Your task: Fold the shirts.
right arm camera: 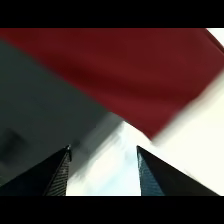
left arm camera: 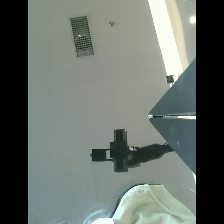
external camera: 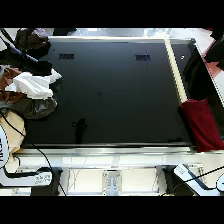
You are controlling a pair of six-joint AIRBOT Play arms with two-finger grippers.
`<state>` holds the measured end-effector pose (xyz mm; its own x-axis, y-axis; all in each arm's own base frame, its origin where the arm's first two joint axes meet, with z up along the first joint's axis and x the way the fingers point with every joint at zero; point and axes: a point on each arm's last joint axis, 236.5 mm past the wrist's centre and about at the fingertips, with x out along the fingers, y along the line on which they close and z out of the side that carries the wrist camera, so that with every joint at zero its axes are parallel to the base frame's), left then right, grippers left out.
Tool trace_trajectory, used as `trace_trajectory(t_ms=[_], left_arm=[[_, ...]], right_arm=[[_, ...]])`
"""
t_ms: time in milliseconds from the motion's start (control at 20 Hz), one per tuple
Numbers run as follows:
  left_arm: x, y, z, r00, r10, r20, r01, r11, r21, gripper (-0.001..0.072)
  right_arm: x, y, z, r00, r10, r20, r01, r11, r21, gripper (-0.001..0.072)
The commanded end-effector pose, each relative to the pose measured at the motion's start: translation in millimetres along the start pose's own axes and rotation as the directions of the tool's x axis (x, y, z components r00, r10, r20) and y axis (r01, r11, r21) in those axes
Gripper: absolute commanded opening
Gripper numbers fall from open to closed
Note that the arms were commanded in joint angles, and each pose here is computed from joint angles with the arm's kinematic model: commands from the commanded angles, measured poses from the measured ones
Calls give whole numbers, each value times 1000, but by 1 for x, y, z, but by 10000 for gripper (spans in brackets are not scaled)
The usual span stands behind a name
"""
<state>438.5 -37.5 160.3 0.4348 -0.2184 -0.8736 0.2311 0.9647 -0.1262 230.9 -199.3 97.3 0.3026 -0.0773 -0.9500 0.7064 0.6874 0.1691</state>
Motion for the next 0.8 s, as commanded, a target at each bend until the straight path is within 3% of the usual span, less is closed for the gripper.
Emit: trace_trajectory(t_ms=[0,100,300,750], left_arm=[[0,0,0,1000,0,-1,0,1000,-1,11],[0,0,0,1000,-1,0,1,1000,-1,11],[0,-1,0,1000,-6,2,6,998,-54,11],[0,-1,0,1000,-6,2,6,998,-54,11]], right_arm=[[-76,137,43,845,464,266,-415,882,-221,446],[-102,194,37,750,596,288,-474,787,-394,446],[-93,241,-3,764,624,166,-445,695,-564,446],[-84,255,-21,787,606,114,-418,660,-624,446]])
